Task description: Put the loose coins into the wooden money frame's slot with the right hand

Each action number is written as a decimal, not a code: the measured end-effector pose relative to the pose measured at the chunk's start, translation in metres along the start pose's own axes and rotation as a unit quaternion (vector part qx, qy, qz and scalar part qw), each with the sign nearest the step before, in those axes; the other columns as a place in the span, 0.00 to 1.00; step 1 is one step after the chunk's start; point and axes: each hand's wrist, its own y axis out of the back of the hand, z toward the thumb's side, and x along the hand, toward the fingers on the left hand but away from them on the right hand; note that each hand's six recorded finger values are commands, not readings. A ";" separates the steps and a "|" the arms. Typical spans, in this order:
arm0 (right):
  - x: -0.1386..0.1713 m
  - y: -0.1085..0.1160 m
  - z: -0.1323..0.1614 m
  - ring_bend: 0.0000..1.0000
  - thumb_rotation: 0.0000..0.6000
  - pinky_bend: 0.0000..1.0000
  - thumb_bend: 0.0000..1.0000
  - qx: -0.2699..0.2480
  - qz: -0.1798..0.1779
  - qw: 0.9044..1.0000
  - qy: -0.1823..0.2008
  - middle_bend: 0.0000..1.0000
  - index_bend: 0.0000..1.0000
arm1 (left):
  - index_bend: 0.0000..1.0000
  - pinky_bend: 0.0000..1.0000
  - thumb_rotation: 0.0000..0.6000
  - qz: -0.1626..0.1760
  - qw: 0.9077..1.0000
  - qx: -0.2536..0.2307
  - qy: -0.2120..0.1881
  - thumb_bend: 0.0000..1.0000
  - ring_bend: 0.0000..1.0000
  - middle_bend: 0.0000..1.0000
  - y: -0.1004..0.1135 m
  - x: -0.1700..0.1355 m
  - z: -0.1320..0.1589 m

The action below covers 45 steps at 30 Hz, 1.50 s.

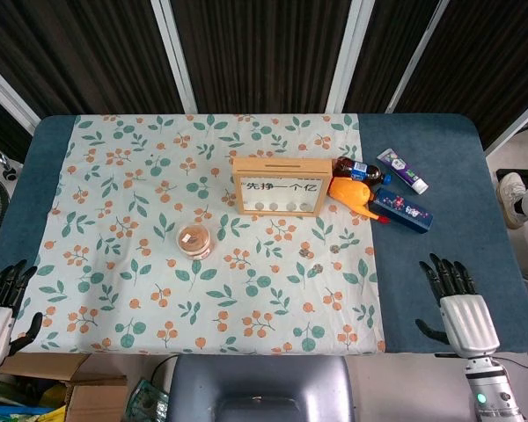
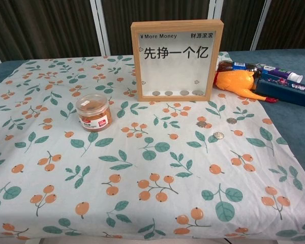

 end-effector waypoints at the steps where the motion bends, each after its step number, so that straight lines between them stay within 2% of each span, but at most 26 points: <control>1: -0.001 -0.001 0.000 0.00 1.00 0.00 0.33 0.001 0.003 1.000 0.000 0.00 0.03 | 0.00 0.00 1.00 -0.001 1.000 0.001 0.000 0.44 0.00 0.00 -0.001 0.000 0.000; 9: -0.019 -0.013 0.013 0.00 1.00 0.00 0.33 0.000 -0.008 0.999 0.036 0.00 0.21 | 0.00 0.00 1.00 -0.004 1.000 -0.001 -0.002 0.44 0.00 0.00 -0.002 0.001 0.000; 11: -0.028 -0.021 0.016 0.00 1.00 0.00 0.37 0.003 -0.008 0.999 0.044 0.00 0.28 | 0.00 0.00 1.00 -0.004 1.000 -0.004 -0.003 0.44 0.00 0.00 -0.001 0.000 0.000; 15: -0.060 -0.043 0.039 0.00 1.00 0.00 0.47 -0.007 0.002 0.997 0.074 0.04 0.46 | 0.00 0.00 1.00 -0.005 1.000 -0.008 -0.005 0.44 0.00 0.00 -0.001 0.001 -0.001; 19: -0.095 -0.055 0.064 0.00 1.00 0.00 0.49 -0.016 0.006 0.994 0.104 0.09 0.54 | 0.00 0.00 1.00 -0.007 1.000 -0.011 -0.010 0.44 0.00 0.00 -0.001 0.003 0.000; 24: -0.133 -0.071 0.090 0.00 1.00 0.00 0.50 -0.019 0.023 0.992 0.121 0.11 0.56 | 0.00 0.00 1.00 -0.007 1.000 -0.012 -0.011 0.44 0.00 0.00 -0.001 0.004 0.000; 31: -0.163 -0.094 0.110 0.00 1.00 0.00 0.51 -0.013 0.050 0.991 0.122 0.11 0.55 | 0.00 0.00 1.00 -0.007 1.000 -0.015 -0.005 0.44 0.00 0.00 0.000 0.005 -0.004; 45: -0.164 -0.114 0.128 0.00 1.00 0.00 0.52 0.001 0.076 0.987 0.138 0.11 0.56 | 0.00 0.00 1.00 -0.004 1.000 -0.018 -0.006 0.44 0.00 0.00 0.003 0.003 -0.004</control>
